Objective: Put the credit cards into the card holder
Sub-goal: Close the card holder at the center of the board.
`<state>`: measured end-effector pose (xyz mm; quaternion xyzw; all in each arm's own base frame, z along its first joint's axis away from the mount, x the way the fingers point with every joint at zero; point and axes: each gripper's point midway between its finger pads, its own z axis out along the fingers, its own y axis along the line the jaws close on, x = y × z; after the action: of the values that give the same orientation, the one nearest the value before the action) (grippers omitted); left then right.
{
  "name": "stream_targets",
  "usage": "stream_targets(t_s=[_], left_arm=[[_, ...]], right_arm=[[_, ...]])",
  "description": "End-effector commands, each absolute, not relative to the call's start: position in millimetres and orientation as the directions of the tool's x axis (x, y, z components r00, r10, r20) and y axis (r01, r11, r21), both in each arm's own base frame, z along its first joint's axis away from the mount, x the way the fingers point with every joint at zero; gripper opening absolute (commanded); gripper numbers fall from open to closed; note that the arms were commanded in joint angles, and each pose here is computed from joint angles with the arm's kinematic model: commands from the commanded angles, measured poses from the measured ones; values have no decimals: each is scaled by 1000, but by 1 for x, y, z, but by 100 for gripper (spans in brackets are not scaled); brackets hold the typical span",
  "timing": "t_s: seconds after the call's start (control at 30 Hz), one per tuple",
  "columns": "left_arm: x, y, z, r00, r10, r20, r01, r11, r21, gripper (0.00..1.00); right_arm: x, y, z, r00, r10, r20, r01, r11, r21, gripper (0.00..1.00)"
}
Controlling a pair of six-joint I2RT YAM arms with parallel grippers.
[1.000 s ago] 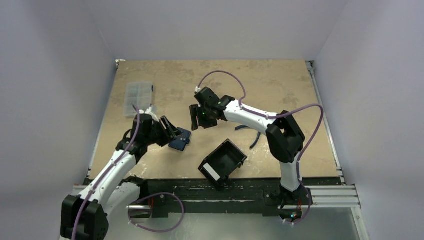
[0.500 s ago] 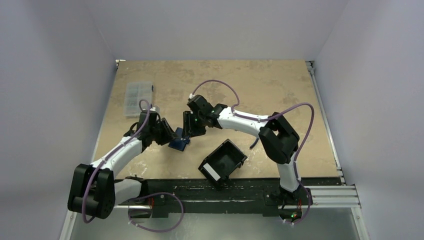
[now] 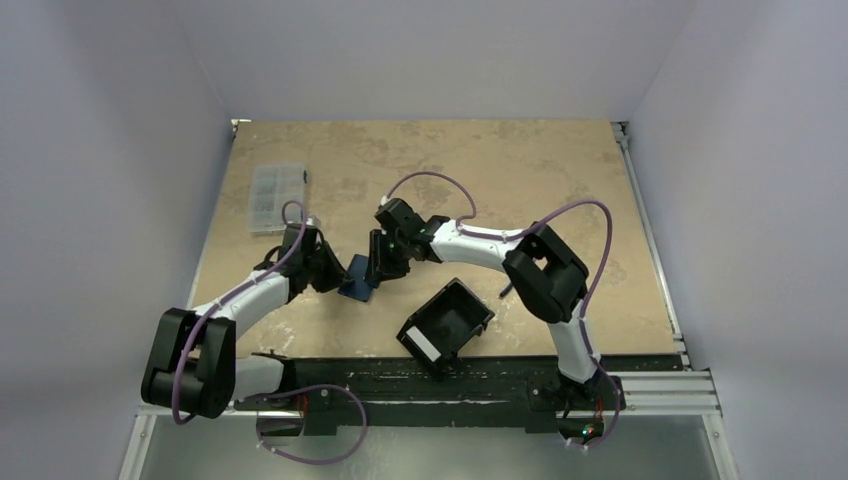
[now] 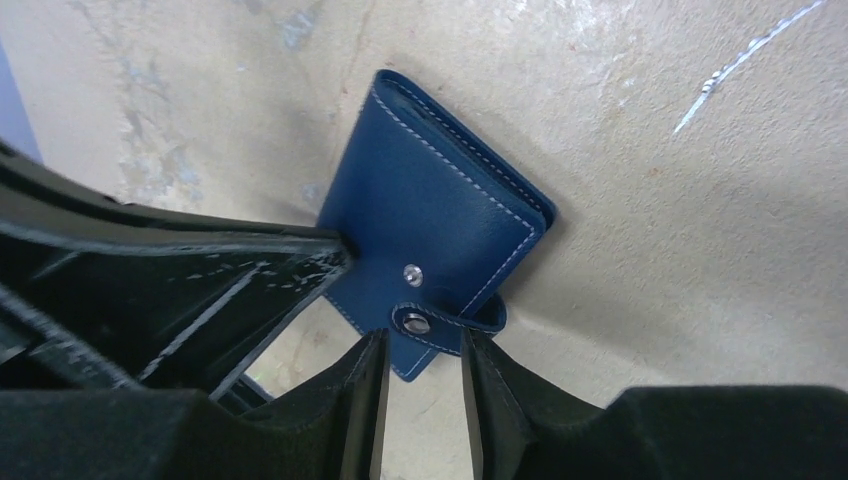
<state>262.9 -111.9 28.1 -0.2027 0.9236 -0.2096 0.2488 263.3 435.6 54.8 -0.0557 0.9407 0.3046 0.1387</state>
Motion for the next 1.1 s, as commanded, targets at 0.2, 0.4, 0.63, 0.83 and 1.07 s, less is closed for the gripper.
stream_targets(t_s=[0.2,0.4,0.63,0.83,1.07], left_arm=[[250,-102,10,-806,-465,-367,-289,850,-440,4],[248,-104,10,-809,-464,-361,-284,846,-451,3],[248,-108,12,-812,-465,-353,-277,839,-469,3],[242,-116,10,-817,-485,-312,-287,811,-511,2],[250,-127,36,-819,-480,-314,-244,786,-567,12]], right_arm=[[277,457,62,-947,-6,-320,-209,768,605,36],[282,463,62,-944,4,-330,-210,763,611,36],[287,458,72,-888,-149,-436,-383,764,519,45],[287,424,78,-836,-217,-504,-433,825,363,67],[272,423,62,-894,-151,-422,-358,807,470,66]])
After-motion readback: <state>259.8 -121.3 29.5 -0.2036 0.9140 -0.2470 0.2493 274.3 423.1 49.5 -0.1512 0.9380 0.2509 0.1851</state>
